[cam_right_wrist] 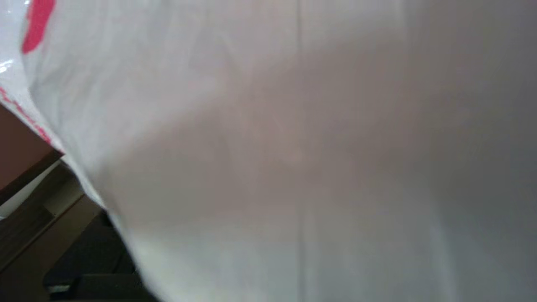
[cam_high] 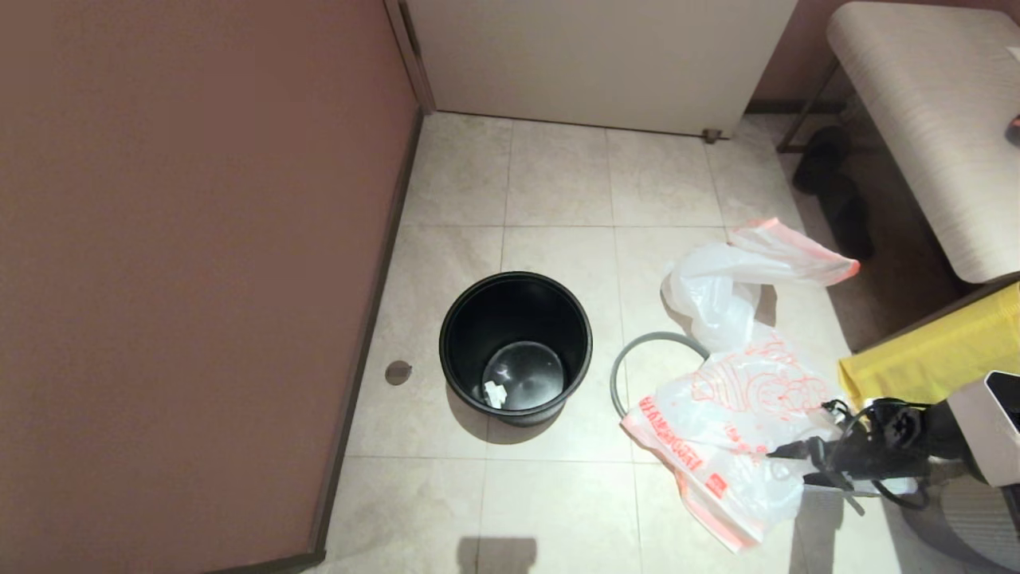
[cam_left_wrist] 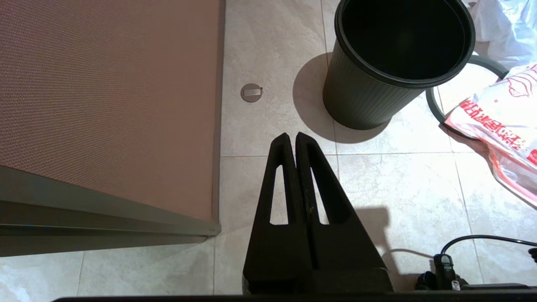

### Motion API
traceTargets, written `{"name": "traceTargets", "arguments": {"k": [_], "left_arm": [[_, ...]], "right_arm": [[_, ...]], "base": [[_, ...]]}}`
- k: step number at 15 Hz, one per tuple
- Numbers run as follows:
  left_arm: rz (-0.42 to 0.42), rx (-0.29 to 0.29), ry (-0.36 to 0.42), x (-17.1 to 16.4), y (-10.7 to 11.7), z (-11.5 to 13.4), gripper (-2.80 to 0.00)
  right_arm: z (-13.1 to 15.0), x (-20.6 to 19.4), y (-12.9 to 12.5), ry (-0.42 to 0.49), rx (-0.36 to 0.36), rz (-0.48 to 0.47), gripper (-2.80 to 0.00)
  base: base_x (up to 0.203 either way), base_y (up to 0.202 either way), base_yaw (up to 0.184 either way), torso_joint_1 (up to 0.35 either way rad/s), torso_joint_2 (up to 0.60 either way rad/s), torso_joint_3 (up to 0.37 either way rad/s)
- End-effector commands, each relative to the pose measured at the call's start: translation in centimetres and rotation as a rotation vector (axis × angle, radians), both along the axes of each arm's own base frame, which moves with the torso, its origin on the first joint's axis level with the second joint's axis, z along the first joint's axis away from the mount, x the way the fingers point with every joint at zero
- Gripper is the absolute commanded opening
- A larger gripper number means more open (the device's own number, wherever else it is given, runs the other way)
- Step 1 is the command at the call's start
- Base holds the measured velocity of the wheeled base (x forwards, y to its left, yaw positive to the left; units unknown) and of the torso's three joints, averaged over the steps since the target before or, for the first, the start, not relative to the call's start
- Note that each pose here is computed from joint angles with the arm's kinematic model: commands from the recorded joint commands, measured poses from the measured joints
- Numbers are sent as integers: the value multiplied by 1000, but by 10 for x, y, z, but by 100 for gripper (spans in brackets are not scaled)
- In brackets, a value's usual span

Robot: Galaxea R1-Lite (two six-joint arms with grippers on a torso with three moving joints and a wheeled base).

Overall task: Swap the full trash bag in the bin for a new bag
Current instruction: Pick up a new trash bag

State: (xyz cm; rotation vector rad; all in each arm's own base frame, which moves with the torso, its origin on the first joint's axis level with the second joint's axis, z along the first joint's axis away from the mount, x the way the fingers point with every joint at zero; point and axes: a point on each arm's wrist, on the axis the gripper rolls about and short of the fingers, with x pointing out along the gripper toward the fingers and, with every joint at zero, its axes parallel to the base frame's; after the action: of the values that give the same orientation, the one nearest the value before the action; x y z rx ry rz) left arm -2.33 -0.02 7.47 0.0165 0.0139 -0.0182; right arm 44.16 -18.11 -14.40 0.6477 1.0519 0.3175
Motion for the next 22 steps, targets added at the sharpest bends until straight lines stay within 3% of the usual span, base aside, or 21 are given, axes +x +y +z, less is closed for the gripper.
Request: {"name": "traceTargets", "arguments": {"k": [1,2,7,10,12,16,18,22], "left_arm": [[0,0,1,0,0,0,-280],[1,0,1,0,0,0,-280],[1,0,1,0,0,0,-280],[0,0,1,0,0,0,-280],[1,0,1,0,0,0,-280],[1,0,1,0,0,0,-280],[1,0,1,0,0,0,-280],[1,0,1,0,0,0,-280]], "right_arm": [[-7,3,4,-5,-18,6,0],[-8,4,3,-10,-30,2,-280],[-8,6,7,-7,-35,3,-280],[24,7,8,-10,-37,5,-280],[72,2,12,26,-22,8,-280],[216,-40,36,89,4,24,-280],[293,-76,62,77,1,38,-280],[398,-140,139,46,0,45,-280]], "base": [[0,0,0,0,0,0],[0,0,0,0,0,0],[0,0,0,0,0,0],[0,0,0,0,0,0],[0,0,0,0,0,0],[0,0,0,0,0,0],[0,0,0,0,0,0],[0,0,0,0,0,0]]}}
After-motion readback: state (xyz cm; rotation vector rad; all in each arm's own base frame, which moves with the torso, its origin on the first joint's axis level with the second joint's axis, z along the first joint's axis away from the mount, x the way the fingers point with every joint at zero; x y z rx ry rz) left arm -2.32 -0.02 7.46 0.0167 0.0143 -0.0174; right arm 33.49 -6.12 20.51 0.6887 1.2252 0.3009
